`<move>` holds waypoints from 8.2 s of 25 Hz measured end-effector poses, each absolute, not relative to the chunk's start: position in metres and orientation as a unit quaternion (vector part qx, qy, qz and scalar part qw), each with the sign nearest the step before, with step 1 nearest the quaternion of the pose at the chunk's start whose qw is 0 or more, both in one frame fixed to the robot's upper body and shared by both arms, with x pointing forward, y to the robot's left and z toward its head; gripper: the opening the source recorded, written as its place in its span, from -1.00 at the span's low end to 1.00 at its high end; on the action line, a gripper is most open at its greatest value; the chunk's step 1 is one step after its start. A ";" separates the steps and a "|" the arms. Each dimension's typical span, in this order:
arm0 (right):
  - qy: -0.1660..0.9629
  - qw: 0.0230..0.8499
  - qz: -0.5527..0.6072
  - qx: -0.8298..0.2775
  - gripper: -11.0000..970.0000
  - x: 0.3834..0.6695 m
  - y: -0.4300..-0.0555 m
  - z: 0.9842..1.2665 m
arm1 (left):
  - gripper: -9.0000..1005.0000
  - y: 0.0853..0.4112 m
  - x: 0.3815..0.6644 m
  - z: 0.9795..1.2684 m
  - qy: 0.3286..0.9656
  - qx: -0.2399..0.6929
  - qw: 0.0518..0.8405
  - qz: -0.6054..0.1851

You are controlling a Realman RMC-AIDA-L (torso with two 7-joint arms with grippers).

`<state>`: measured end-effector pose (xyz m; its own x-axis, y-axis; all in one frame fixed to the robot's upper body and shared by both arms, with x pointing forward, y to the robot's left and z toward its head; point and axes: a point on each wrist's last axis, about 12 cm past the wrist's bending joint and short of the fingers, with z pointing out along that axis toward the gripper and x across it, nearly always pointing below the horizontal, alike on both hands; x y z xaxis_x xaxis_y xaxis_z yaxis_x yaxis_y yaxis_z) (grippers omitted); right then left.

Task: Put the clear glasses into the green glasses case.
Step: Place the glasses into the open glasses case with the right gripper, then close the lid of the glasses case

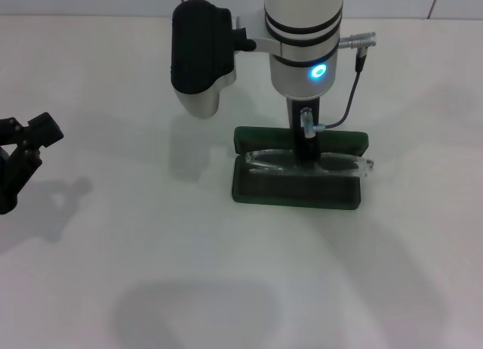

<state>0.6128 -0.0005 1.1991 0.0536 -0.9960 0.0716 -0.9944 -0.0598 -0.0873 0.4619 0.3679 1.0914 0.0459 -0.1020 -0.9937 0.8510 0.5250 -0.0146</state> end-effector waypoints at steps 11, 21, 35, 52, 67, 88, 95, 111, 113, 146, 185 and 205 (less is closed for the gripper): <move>0.683 0.022 -0.078 -0.726 -0.85 0.617 -0.003 1.194 | -0.75 0.368 0.461 1.091 0.585 0.320 0.648 -0.367; 0.683 0.035 -0.079 -0.725 -0.85 0.619 -0.003 1.191 | -0.74 0.366 0.463 1.092 0.583 0.321 0.649 -0.368; 0.664 0.034 -0.086 -0.742 -0.85 0.614 0.001 1.189 | -0.74 0.368 0.464 1.092 0.586 0.323 0.649 -0.363; 0.665 0.039 -0.079 -0.742 -0.66 0.614 0.002 1.187 | -0.73 0.367 0.465 1.091 0.588 0.323 0.648 -0.361; 0.644 0.023 -0.045 -0.764 -0.67 0.595 0.011 1.187 | -0.72 0.368 0.465 1.090 0.592 0.322 0.647 -0.358; 0.645 0.084 0.002 -0.760 -0.66 0.585 -0.035 1.195 | -0.71 0.359 0.482 1.099 0.576 0.334 0.650 -0.366; 0.635 0.112 0.024 -0.764 -0.66 0.576 -0.035 1.200 | -0.71 0.358 0.482 1.098 0.576 0.334 0.650 -0.368; 0.631 0.210 0.131 -0.735 -0.66 0.567 -0.059 1.226 | -0.70 0.361 0.477 1.097 0.576 0.324 0.656 -0.364; 0.631 0.235 0.152 -0.723 -0.66 0.568 -0.069 1.233 | -0.70 0.361 0.478 1.098 0.576 0.323 0.655 -0.367; 0.549 0.683 0.360 -0.320 -0.09 0.516 -0.352 1.191 | -0.68 0.301 0.543 1.125 0.546 0.326 0.639 -0.432; 0.567 0.757 0.278 -0.166 0.04 0.462 -0.405 1.126 | 0.01 0.145 0.614 1.115 0.685 0.426 0.411 -0.424; 0.568 0.752 0.284 -0.177 -0.01 0.468 -0.397 1.122 | -0.39 0.134 0.615 1.099 0.713 0.422 0.401 -0.391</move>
<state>0.4685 -0.3966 1.1224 0.1944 0.2261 -0.9545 -0.6274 0.7767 0.0562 0.6152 0.1344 1.0988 -0.3216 0.2885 -0.9018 0.9155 0.3378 -0.2184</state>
